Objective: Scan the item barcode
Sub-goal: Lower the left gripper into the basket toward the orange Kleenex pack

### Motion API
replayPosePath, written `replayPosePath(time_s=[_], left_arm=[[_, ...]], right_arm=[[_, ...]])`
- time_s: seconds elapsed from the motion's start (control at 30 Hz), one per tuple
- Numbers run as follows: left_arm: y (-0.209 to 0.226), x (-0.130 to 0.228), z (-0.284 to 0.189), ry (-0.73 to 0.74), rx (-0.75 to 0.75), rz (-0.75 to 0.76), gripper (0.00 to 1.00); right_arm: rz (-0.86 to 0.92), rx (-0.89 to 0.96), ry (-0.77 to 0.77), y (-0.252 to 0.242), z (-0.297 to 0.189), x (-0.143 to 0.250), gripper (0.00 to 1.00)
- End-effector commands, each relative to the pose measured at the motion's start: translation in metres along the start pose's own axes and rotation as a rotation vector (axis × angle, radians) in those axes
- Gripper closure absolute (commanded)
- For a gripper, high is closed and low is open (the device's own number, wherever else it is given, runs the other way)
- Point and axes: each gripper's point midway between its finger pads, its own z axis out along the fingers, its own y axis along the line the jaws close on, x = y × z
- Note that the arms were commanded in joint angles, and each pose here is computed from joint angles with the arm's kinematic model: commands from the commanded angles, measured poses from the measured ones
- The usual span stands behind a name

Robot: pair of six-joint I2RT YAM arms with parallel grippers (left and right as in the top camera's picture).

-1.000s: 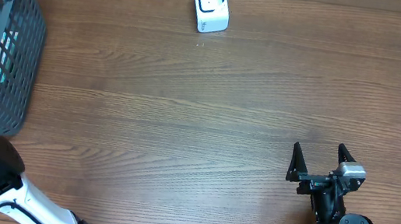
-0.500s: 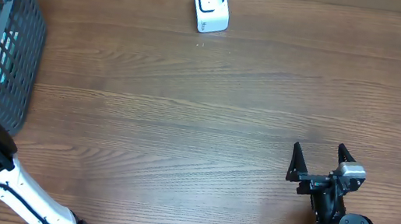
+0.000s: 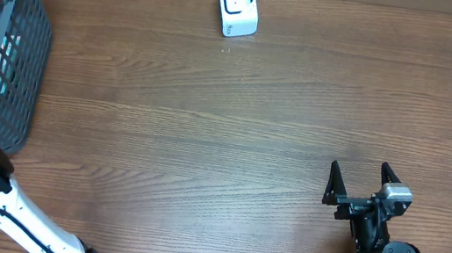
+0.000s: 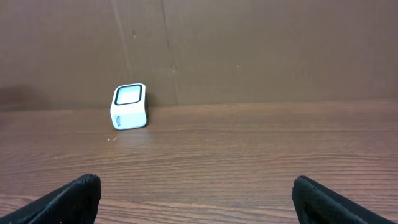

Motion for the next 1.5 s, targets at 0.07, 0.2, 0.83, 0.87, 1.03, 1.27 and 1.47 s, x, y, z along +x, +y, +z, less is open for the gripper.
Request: replayPosePath(time_s=[0.07, 0.2, 0.83, 0.87, 1.03, 1.27, 1.47], left_arm=[[-0.011, -0.007, -0.068, -0.188, 0.062, -0.016, 0.0], [-0.027, -0.008, -0.094, -0.261, 0.094, 0.006, 0.0], [-0.064, -0.005, -0.129, -0.336, 0.098, 0.016, 0.0], [-0.066, -0.005, -0.129, -0.335, 0.1, 0.014, 0.0], [-0.07, -0.004, -0.128, -0.326, 0.106, 0.001, 0.0], [-0.068, -0.003, -0.127, -0.316, 0.086, -0.016, 0.0], [-0.067, -0.006, -0.128, -0.329, 0.084, -0.011, 0.0]], right_arm=[[0.007, -0.004, -0.003, 0.001, 0.0, 0.002, 0.0], [0.007, -0.004, -0.003, 0.001, 0.0, 0.002, 0.0], [0.007, -0.004, -0.003, 0.001, 0.0, 0.002, 0.0], [0.007, -0.004, -0.003, 0.001, 0.0, 0.002, 0.0], [0.006, -0.004, -0.003, 0.001, 0.0, 0.002, 0.0], [0.007, -0.004, -0.003, 0.001, 0.0, 0.002, 0.0], [0.007, -0.004, -0.003, 0.001, 0.0, 0.002, 0.0]])
